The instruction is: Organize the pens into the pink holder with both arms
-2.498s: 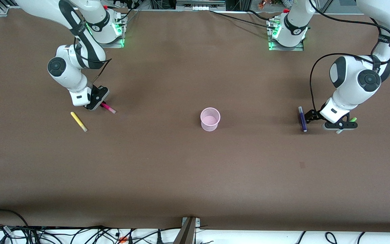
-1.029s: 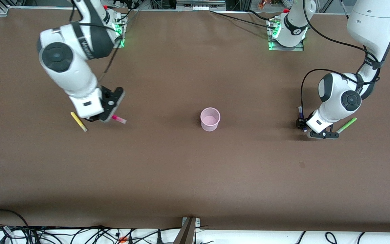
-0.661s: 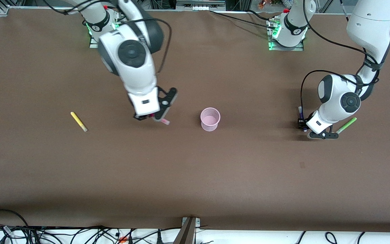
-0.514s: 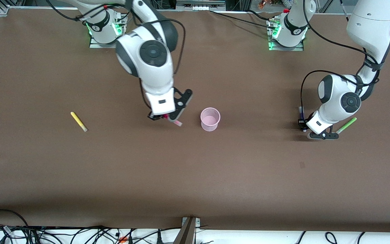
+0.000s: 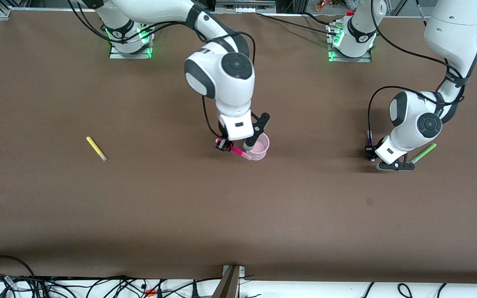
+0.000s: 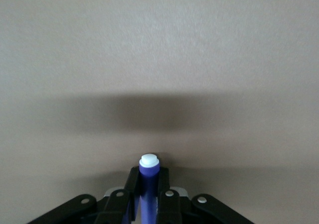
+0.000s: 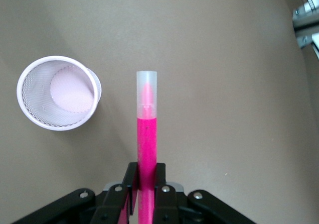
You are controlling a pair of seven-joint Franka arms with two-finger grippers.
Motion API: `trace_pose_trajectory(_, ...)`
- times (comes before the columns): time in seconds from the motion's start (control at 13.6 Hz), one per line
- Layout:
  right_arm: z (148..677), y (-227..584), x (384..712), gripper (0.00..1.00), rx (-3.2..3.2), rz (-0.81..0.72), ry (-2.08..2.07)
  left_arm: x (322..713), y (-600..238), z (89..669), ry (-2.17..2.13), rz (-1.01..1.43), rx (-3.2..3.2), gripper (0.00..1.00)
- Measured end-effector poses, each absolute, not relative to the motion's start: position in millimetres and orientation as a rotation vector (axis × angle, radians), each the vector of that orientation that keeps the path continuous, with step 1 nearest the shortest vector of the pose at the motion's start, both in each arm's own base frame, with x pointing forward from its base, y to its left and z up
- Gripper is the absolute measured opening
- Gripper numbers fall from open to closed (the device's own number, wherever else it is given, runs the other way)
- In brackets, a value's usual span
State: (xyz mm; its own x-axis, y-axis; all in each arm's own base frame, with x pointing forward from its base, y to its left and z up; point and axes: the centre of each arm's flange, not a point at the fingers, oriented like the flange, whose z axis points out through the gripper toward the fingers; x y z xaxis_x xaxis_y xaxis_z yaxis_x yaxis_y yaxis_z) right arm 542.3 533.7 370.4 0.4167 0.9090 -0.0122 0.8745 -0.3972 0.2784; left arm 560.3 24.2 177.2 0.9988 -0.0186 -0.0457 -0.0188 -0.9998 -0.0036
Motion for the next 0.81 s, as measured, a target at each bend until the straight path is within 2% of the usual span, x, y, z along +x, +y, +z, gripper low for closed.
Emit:
trace_pose_trajectory(0.37, 338.8, 568.8, 484.3, 0.17, 2.223, 0.028, 1.631, 584.4, 29.8, 228.3, 0.016, 0.314, -3.108, 0.19)
trace_pose_trajectory(0.59, 334.2, 557.4, 481.8, 0.17, 2.149, -0.100, 1.647, 602.5, 29.9, 276.7, -0.031, 0.435, -3.127, 0.19)
trace_pose_trajectory(0.81, 334.0, 562.6, 473.2, 0.17, 2.127, -0.116, 1.664, 613.9, 23.6, 312.1, -0.027, 0.525, -3.267, 0.19)
